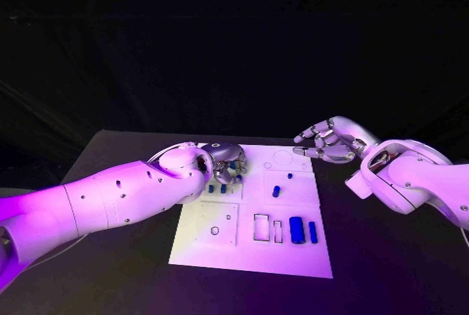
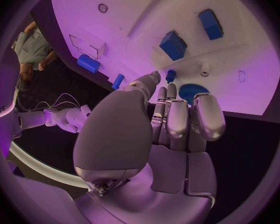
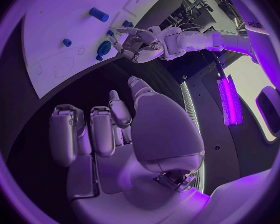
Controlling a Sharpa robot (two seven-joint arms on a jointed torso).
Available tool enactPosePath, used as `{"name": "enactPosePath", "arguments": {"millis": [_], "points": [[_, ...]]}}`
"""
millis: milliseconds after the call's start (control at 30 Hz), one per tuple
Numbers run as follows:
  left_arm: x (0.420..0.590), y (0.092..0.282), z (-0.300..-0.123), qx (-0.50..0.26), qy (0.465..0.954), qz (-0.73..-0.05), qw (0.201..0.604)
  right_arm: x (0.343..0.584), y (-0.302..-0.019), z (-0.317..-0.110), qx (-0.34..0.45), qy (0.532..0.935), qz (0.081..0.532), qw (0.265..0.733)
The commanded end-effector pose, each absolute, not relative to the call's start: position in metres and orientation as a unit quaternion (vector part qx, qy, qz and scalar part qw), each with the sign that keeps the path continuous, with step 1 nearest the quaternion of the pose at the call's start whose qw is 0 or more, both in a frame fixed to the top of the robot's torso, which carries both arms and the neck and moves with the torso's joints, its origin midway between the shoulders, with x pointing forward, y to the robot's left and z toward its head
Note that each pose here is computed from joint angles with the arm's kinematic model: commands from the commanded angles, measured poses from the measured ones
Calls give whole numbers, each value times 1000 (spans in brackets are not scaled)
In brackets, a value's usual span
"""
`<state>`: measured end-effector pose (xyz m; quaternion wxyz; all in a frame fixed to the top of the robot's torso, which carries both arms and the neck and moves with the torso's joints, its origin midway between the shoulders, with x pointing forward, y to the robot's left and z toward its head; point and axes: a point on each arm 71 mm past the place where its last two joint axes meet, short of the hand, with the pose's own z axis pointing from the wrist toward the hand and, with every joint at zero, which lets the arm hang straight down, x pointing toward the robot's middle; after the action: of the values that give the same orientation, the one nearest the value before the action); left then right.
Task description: Assemble the parts on the task board
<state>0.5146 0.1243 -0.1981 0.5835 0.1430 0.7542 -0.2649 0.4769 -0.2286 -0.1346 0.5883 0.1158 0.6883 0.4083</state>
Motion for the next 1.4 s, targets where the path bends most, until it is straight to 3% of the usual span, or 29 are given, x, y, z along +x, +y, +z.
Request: {"name": "enactPosePath", "arguments": {"millis": [33, 1400], "points": [[515, 122, -199, 153, 756, -252, 585, 477, -228, -134, 111, 687, 410, 589], [521, 116, -205, 152, 770, -241, 572, 477, -226, -135, 110, 690, 411, 586]]}}
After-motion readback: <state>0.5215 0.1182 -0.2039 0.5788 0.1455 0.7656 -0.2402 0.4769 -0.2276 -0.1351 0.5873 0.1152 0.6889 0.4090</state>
